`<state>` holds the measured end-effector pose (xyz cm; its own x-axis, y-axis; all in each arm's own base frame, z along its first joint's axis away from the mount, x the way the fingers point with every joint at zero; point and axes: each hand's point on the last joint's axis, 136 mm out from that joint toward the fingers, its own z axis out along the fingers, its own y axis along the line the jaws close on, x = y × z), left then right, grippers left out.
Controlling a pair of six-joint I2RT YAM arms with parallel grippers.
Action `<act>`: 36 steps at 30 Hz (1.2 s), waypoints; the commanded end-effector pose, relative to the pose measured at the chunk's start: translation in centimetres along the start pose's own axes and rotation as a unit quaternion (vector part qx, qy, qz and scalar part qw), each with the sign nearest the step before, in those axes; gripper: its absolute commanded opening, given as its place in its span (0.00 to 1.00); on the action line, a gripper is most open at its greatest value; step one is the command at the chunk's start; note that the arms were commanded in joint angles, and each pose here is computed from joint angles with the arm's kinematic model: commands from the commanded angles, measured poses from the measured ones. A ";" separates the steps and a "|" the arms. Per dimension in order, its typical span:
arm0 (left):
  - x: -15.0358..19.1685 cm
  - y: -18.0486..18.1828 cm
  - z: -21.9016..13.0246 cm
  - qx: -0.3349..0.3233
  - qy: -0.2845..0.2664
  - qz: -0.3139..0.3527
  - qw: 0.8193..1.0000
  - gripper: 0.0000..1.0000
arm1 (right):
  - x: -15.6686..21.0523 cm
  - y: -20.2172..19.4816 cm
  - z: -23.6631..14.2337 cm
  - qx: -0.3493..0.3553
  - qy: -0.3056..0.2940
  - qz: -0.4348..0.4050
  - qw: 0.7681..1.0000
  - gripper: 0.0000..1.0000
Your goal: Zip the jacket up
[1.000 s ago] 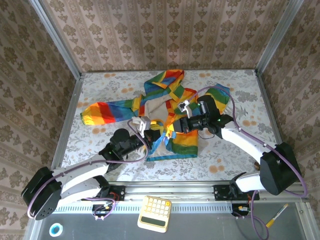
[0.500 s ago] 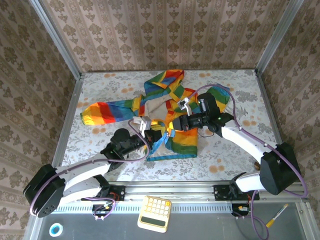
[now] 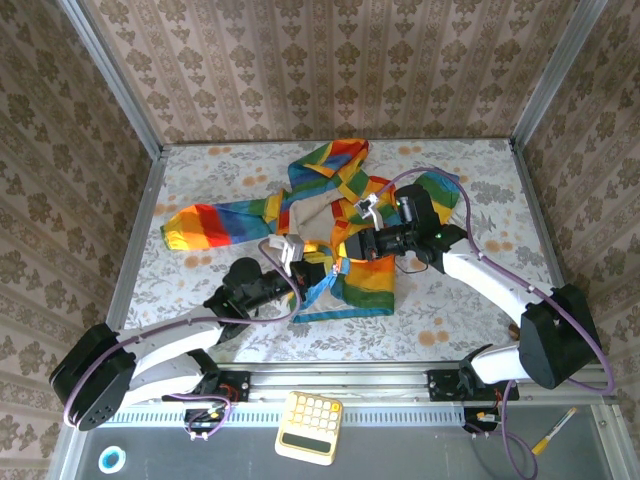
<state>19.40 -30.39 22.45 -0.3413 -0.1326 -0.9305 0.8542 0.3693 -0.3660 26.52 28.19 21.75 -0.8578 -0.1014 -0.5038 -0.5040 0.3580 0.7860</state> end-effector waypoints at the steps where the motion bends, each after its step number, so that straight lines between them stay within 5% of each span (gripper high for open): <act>1: -0.4 -0.5 -0.3 0.017 -0.015 -0.009 1.000 0.00 | -1.2 1.6 -0.2 -0.030 -0.004 -0.012 0.999 0.00; 36: -2.1 -1.1 -1.2 0.045 -0.063 -0.021 0.997 0.00 | -1.6 3.0 -0.6 -0.075 -0.013 -0.022 0.997 0.00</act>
<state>19.19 -29.49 24.17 -0.3325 -0.2403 -0.9120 0.8612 0.3167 -0.3975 26.64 28.68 24.10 -0.8439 -0.0806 -0.5305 -0.5313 0.2638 0.8051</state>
